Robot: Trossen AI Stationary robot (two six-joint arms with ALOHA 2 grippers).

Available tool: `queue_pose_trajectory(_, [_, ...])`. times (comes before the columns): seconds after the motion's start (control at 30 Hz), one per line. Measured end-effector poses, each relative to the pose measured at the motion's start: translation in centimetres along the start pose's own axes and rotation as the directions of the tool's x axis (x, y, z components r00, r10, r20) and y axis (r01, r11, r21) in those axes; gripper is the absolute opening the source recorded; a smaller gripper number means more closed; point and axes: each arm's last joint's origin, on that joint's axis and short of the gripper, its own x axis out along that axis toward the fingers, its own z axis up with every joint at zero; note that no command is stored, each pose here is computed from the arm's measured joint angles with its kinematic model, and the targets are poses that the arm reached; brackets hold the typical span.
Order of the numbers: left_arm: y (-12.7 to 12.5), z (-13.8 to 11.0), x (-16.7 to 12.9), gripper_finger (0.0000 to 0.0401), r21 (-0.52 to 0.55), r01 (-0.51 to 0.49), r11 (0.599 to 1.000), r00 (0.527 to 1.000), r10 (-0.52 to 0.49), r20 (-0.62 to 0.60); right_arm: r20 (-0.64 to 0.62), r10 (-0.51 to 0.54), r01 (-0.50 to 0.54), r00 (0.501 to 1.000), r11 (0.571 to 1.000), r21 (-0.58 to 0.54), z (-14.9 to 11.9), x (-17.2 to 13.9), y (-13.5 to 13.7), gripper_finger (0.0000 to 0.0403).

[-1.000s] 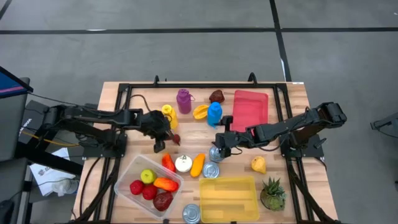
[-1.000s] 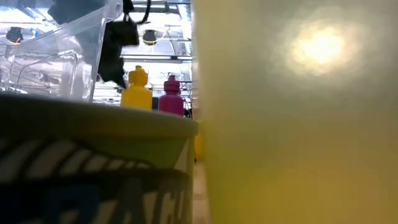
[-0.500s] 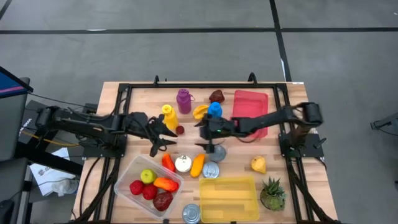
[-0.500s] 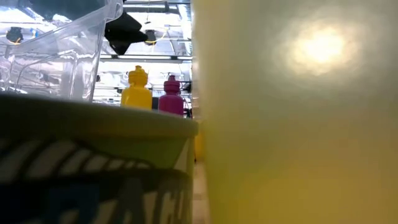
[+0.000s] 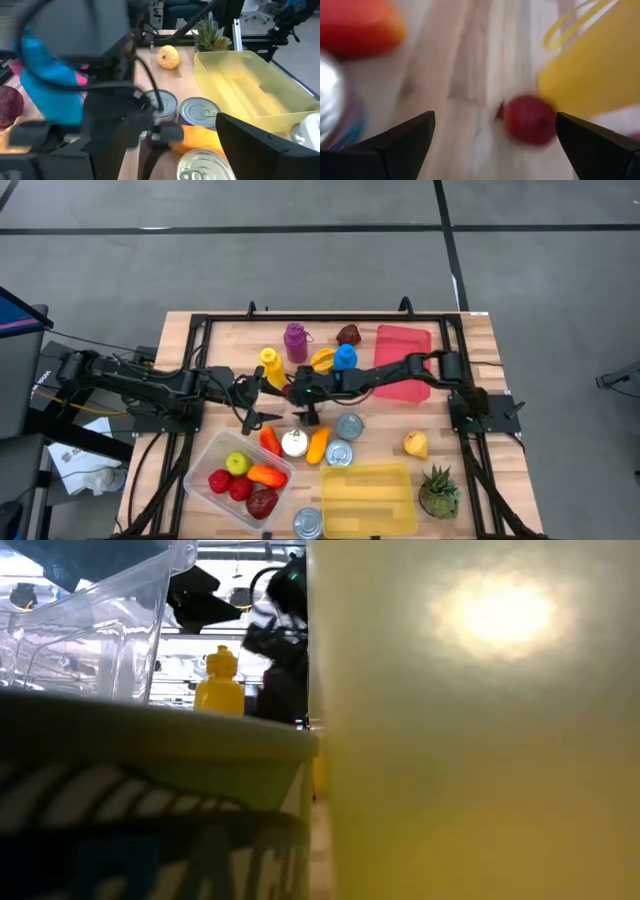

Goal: Pick & Place Food Item
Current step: Put the red pomegranate into the transparent bin

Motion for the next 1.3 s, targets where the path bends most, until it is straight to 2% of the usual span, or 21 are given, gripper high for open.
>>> queue_pose_trajectory(0.23, [0.0, -0.8, -0.3, 0.0281, 0.005, -0.002, 1.0, 1.0, 0.002, 0.016, 0.01, -0.024, 0.024, 1.0, 0.999, 0.023, 0.1, -0.2, -1.7, 0.0399])
queue_pose_trajectory(0.4, [0.0, -1.3, -0.7, 0.0281, 0.006, -0.002, 1.0, 1.0, 0.002, 0.022, 0.032, 0.056, -0.058, 0.998, 0.997, 0.058, -0.1, -0.2, -2.3, 0.0399])
queue_pose_trajectory(0.67, [0.0, -1.0, -1.0, 0.028, 0.006, -0.002, 1.0, 0.999, 0.002, 0.053, 0.031, 0.056, -0.059, 0.998, 0.996, 0.074, -0.4, -0.1, -3.1, 0.0395])
queue_pose_trajectory(0.83, [0.0, -0.9, -1.1, 0.028, 0.004, -0.002, 1.0, 0.998, 0.002, 0.059, -0.02, 0.085, -0.084, 0.996, 0.993, 0.08, -1.9, 1.3, -2.8, 0.0389])
queue_pose_trajectory(1.0, [0.0, -0.9, -1.1, 0.028, 0.003, -0.002, 1.0, 0.998, 0.002, 0.058, -0.031, 0.092, -0.089, 0.995, 0.993, 0.074, -1.9, 2.0, -2.7, 0.0384])
queue_pose_trajectory(1.07, [0.0, -1.0, -1.1, 0.028, 0.002, -0.002, 1.0, 0.998, 0.002, 0.056, 0.001, 0.081, -0.081, 0.997, 0.994, 0.071, -1.5, 2.1, -2.9, 0.0381])
queue_pose_trajectory(1.3, [0.0, -1.0, -1.1, 0.028, 0.002, -0.002, 1.0, 0.998, 0.002, 0.056, -0.017, 0.086, -0.085, 0.996, 0.994, 0.074, -1.2, 1.9, -3.0, 0.0344])
